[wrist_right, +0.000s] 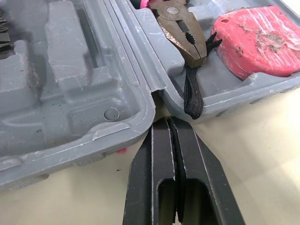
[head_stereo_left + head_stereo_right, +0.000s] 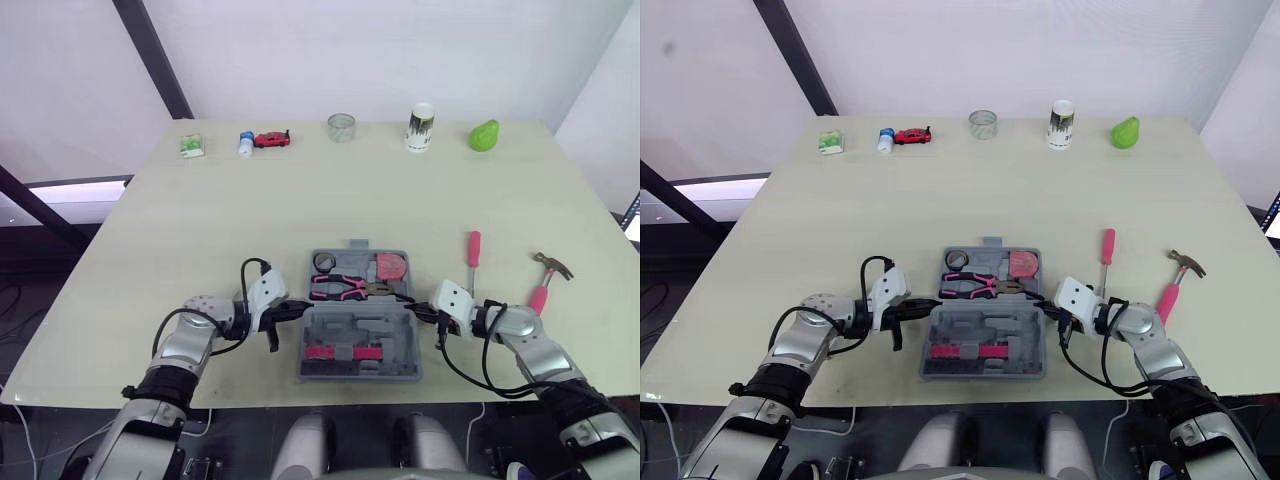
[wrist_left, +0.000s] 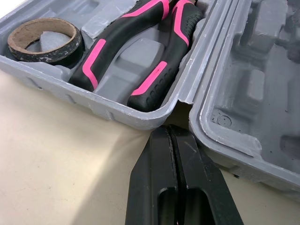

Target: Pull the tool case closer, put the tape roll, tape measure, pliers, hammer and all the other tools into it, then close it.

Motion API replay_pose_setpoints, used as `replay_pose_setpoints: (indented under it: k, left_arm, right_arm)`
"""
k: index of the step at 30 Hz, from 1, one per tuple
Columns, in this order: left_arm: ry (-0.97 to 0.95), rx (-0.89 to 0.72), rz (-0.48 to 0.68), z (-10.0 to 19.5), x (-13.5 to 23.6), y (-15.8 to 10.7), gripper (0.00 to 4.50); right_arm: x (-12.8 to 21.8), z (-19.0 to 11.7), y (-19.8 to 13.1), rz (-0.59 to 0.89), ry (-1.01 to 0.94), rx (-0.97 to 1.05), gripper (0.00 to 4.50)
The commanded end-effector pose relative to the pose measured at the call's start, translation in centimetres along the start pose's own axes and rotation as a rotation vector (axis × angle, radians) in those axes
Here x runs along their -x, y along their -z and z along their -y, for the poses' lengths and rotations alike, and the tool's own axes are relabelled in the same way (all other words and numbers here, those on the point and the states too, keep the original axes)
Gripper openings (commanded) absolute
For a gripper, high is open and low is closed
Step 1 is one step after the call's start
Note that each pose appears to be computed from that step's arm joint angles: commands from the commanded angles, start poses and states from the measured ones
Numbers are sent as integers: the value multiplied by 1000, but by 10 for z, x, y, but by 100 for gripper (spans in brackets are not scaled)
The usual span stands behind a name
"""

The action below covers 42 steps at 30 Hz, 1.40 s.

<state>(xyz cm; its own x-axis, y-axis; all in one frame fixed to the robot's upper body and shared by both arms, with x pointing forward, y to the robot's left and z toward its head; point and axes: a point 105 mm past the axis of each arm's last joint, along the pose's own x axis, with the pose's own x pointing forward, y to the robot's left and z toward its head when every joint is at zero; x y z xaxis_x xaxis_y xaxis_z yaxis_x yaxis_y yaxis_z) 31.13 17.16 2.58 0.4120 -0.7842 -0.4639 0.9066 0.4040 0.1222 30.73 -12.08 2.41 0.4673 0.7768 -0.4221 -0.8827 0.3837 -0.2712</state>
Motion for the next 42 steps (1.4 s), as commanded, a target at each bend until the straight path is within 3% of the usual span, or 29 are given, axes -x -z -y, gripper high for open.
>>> replay_pose_setpoints:
  k: [1, 42]
  left_arm:
    - [3, 15, -25, 5, -1, 9, 0]
    - [28, 3, 6, 7, -18, -2, 0]
  right_arm:
    - [-2, 9, -23, 82, 25, 55, 2]
    - [3, 17, -12, 42, 65, 60, 2]
